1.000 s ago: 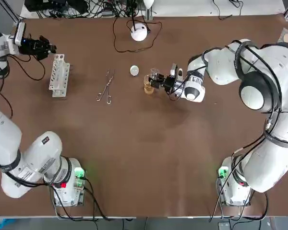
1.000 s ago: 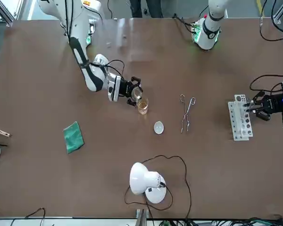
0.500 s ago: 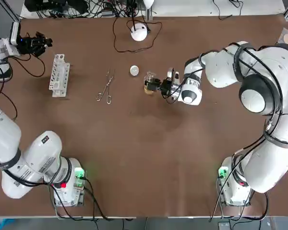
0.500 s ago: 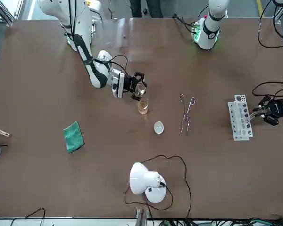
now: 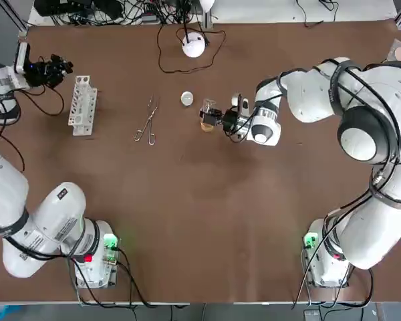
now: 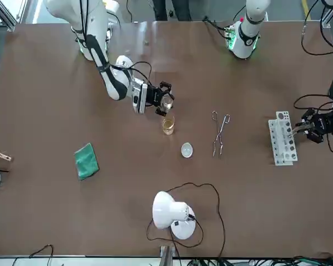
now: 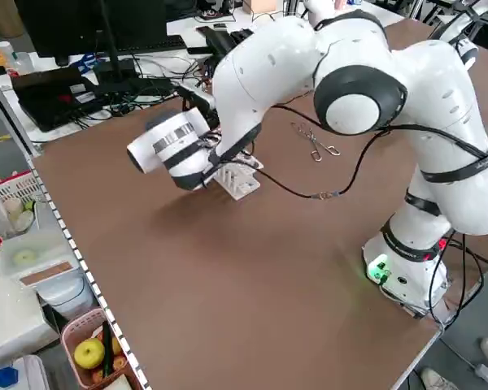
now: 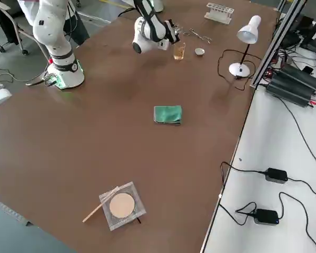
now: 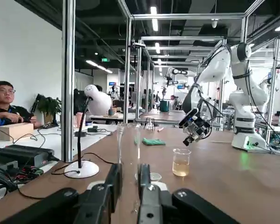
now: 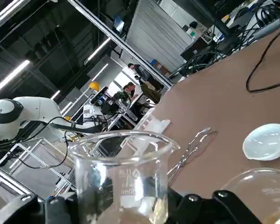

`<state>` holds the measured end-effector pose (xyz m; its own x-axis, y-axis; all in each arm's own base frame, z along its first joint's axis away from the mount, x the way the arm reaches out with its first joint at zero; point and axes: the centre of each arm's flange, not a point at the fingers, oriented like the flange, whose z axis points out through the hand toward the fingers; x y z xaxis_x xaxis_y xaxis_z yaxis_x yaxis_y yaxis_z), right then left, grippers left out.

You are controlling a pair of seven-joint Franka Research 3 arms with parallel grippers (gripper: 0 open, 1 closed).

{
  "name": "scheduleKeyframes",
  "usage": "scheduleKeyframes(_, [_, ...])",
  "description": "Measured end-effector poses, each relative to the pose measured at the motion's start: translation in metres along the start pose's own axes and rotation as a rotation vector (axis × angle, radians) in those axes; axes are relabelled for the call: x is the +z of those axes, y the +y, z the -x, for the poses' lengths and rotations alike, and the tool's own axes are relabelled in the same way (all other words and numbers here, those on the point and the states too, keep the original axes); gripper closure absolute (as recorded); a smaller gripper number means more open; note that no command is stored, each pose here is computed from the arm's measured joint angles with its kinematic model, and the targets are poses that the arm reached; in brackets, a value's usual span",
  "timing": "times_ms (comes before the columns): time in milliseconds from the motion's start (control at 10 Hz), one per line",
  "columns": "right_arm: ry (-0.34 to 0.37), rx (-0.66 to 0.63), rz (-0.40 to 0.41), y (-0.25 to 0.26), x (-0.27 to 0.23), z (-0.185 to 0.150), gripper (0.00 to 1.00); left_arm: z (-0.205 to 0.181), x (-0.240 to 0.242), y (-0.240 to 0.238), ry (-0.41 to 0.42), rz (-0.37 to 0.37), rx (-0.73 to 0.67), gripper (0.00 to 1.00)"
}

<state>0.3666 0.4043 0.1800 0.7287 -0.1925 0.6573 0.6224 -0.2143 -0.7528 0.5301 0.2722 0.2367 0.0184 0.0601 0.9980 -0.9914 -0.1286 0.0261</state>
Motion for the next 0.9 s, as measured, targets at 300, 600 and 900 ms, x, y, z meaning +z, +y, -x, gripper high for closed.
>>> scheduleKeyframes(300, [-0.002,0.068,0.005,0.000,0.000,0.001,0.61,0.008,-0.009,0.010,0.009,-0.014,0.019,0.79])
scheduleKeyframes(600, [-0.005,0.171,0.002,-0.001,0.001,0.002,0.61,0.019,-0.009,0.012,0.021,-0.015,0.047,0.79])
scheduleKeyframes(900, [-0.007,0.233,-0.002,-0.003,0.002,0.003,0.61,0.027,-0.009,0.013,0.031,-0.017,0.042,0.79])
